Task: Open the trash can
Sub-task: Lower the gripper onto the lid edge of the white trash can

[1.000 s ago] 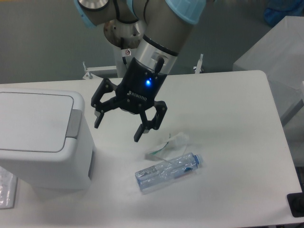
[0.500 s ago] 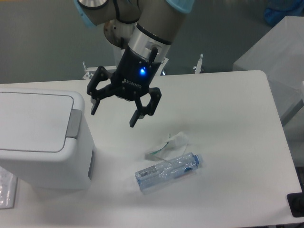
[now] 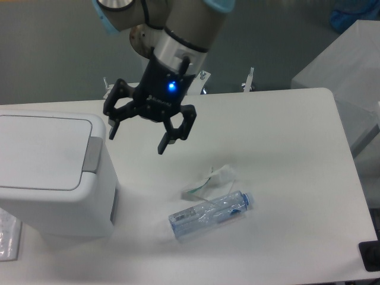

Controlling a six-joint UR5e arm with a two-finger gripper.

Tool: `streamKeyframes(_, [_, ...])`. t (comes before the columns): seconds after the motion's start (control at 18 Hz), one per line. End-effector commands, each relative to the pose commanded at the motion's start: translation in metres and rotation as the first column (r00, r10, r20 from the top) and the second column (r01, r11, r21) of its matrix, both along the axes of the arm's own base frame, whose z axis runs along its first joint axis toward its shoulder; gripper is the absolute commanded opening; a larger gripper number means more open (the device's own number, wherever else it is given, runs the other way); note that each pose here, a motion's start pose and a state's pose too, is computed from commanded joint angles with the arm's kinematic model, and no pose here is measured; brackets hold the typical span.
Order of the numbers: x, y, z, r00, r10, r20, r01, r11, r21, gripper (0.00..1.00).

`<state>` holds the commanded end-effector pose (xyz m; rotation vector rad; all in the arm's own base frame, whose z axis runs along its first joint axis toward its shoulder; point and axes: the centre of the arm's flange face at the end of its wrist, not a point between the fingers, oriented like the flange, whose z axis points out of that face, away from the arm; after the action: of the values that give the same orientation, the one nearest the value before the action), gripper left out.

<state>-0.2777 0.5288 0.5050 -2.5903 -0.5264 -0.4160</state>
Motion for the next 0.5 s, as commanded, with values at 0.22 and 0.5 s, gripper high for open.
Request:
streamKeyframes(0.22, [0.001,0.004,-0.012,1.000,-0.005,0.004,0.005,1.000,-0.013,1.00])
streamKeyframes(0.5, [0.009,0.012,-0.023,1.000,-0.029,-0.001,0.029,1.000,-0.008,1.00])
